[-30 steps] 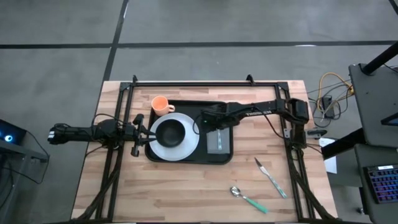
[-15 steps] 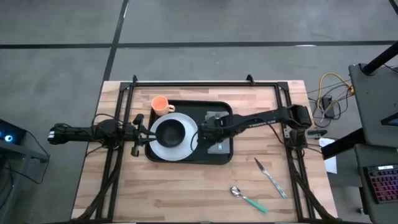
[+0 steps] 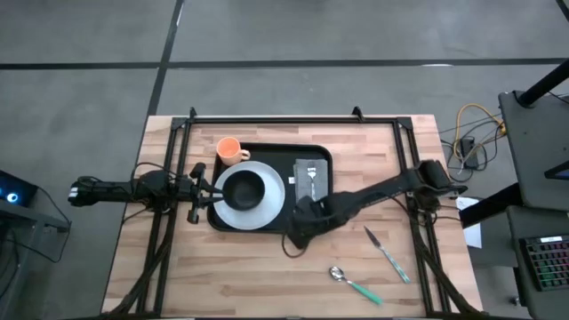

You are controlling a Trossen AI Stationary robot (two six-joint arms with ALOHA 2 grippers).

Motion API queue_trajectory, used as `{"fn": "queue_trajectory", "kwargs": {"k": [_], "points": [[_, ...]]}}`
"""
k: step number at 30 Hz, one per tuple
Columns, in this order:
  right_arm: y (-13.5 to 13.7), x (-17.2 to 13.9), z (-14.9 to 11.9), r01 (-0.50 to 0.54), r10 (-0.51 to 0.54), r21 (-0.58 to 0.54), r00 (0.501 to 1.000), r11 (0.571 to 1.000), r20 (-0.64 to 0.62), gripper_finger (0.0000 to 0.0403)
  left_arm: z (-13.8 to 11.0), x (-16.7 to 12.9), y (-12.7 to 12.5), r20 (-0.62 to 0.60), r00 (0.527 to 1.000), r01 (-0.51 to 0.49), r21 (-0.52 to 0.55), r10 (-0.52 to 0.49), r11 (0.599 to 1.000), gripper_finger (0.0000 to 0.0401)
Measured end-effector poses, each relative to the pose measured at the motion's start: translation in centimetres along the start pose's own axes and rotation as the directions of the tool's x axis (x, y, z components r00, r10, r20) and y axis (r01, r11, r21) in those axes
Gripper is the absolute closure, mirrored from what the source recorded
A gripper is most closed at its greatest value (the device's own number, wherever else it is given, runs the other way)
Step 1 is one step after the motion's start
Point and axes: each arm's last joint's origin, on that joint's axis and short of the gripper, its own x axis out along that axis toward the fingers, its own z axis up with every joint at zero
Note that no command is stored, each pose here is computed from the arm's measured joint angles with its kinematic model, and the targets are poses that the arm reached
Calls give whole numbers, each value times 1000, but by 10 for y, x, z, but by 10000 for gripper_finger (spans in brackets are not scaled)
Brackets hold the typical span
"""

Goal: Set up tray
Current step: Put the blue spoon on the gray napkin to the left of the white and blue fork

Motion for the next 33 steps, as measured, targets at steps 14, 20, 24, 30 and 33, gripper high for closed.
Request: {"fn": "queue_trajectory", "kwargs": {"k": [14,20,24,30,33], "points": [[22,-9,-62,-36,33,-98,999,995,-31,281,0,0,0,0,1000,0,0,0,1000,337],[27,-13,-87,-51,45,-139,998,989,-47,286,0,0,0,0,1000,0,0,0,1000,337],[30,-17,-107,-68,55,-165,995,984,-80,286,0,0,0,0,1000,0,0,0,1000,337],[32,-23,-138,-87,64,-234,993,968,-101,282,0,0,0,0,1000,0,0,0,1000,337],[33,-26,-152,-95,68,-252,991,963,-117,284,0,0,0,0,1000,0,0,0,1000,337]]}}
